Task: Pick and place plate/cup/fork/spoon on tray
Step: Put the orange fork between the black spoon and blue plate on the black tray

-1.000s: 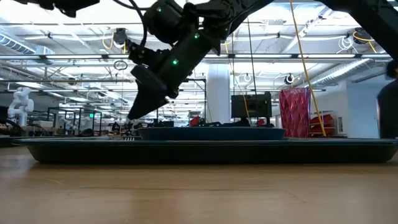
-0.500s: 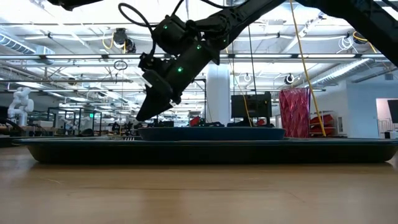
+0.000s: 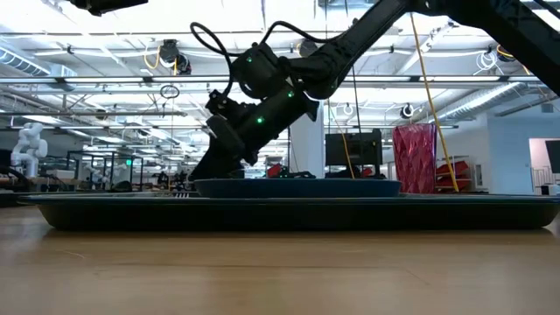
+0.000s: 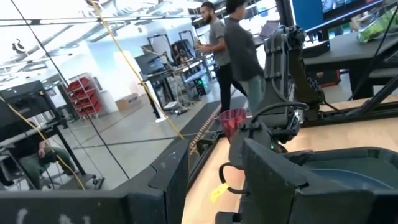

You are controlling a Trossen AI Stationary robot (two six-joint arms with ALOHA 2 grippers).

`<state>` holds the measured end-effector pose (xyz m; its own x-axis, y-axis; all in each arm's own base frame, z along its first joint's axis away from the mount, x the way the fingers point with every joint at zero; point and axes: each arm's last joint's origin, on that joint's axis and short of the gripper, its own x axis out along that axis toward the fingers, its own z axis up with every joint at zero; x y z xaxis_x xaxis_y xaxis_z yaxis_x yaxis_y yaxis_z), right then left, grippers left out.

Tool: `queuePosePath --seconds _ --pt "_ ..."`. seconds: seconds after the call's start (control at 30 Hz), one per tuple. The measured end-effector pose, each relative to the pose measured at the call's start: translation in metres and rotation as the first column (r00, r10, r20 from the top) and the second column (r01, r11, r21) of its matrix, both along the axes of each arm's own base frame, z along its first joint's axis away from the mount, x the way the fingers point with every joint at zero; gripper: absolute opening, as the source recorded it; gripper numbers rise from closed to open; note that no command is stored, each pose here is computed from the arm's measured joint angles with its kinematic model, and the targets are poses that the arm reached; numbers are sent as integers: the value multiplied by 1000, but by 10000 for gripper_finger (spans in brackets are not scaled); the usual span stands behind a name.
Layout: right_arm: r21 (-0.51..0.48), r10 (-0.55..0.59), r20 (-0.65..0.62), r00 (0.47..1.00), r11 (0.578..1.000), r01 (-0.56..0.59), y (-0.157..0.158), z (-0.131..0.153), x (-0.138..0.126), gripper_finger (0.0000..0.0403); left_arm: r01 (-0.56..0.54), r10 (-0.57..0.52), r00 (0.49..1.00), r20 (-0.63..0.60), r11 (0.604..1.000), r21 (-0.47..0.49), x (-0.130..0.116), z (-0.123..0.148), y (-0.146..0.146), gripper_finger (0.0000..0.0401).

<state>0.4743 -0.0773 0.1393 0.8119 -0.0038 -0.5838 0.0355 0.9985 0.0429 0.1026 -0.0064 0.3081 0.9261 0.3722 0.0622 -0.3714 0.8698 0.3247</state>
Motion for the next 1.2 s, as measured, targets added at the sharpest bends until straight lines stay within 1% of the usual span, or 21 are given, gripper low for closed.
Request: queuePosePath --seconds 0.1,0.2,0.37,0.47,0.57,0.67,0.83,1.13,1.2 --pt "-4 39 -2 999 999 -39 4 0 0 112 -10 10 1000 0 1000 -1 0 0 1 152" --pt "-40 82 -13 997 996 -82 11 0 2 112 -21 21 1000 0 1000 2 0 0 2 152" --pt "-80 139 -64 988 986 -144 19 16 9 112 -37 37 999 -1 999 6 0 0 4 152" --pt "-78 138 -90 986 986 -146 19 26 12 112 -45 45 999 6 999 5 0 1 5 152" --pt "-84 140 -79 987 986 -146 18 35 15 112 -50 50 999 19 999 2 0 2 5 152" --pt "-74 125 -87 988 989 -131 15 34 14 112 -53 53 998 19 999 2 0 2 5 152" --pt "-39 60 -90 994 997 -64 9 33 14 112 -53 53 998 19 999 1 0 2 5 152" --pt "-28 52 -66 996 998 -54 9 48 20 112 -50 51 998 27 999 -19 0 2 5 152" --pt "-23 44 -100 994 999 -46 9 48 19 112 -50 51 998 28 998 -25 0 2 5 152"
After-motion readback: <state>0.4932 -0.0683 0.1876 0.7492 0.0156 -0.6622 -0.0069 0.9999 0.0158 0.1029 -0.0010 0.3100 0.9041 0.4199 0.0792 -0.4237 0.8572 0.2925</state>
